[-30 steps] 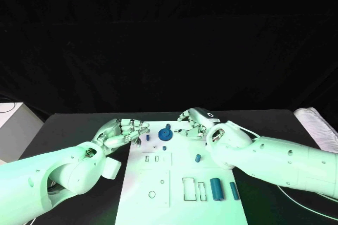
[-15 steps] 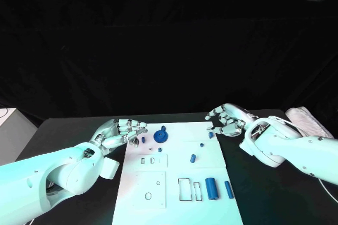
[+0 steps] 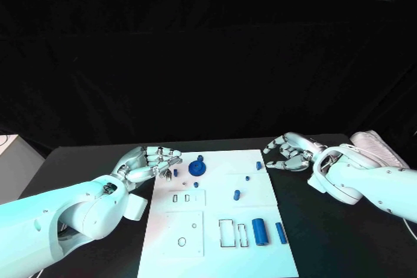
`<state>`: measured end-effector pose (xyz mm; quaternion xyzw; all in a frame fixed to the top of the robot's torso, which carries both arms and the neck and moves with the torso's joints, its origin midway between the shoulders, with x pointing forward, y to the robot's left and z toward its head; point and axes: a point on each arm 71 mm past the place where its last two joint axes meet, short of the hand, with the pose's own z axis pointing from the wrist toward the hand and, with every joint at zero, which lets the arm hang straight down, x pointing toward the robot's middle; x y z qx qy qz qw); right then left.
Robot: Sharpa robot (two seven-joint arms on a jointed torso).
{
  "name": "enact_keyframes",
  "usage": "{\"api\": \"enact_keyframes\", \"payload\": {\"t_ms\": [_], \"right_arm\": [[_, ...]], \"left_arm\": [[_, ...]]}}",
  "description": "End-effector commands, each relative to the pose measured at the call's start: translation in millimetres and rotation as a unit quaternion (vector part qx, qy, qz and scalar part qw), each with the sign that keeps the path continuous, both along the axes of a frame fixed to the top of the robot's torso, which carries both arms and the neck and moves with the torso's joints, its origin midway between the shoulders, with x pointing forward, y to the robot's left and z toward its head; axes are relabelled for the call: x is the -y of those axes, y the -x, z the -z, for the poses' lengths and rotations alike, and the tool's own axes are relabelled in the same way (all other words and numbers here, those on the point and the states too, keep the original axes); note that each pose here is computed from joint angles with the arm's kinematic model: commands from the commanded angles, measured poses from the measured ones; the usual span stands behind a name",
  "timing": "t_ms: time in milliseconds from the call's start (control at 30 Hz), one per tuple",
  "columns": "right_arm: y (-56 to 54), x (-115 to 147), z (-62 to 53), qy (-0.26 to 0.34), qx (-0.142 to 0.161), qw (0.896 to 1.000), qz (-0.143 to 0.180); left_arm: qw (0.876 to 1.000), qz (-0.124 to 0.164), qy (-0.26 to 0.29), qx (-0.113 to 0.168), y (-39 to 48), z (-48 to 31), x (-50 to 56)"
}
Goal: Assemble the parts on the task board
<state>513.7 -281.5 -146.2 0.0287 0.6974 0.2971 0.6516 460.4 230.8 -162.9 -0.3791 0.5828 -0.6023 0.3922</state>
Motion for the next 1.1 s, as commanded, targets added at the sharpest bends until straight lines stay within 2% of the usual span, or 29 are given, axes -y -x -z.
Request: {"api": "enact_keyframes", "payload": {"t_ms": [33, 200, 367, 800, 1100], "right_arm": [[-0.9, -4.4, 6.9, 0.01, -0.012, 1.0, -0.023], [-6.4, -6.8, 15.8, 0.015, -0.014, 1.0, -0.014], [-10.3, -11.2, 22.3, 0.02, -0.003, 1.0, -0.004], [-14.9, -18.4, 33.5, 0.024, 0.004, 1.0, 0.009], [-17.7, -19.2, 36.3, 0.027, 0.002, 1.0, 0.013]], "left_arm": [[1.0, 0.01, 0.006, 0.006, 0.5, -1.5, 2.3], [1.0, 0.011, 0.006, 0.006, 0.6, -1.6, 2.4], [1.0, 0.011, 0.007, 0.006, 0.7, -1.6, 2.2], [1.0, 0.01, 0.006, 0.006, 0.8, -1.5, 0.9], [1.0, 0.01, 0.005, 0.005, 0.8, -1.4, 0.2]]}}
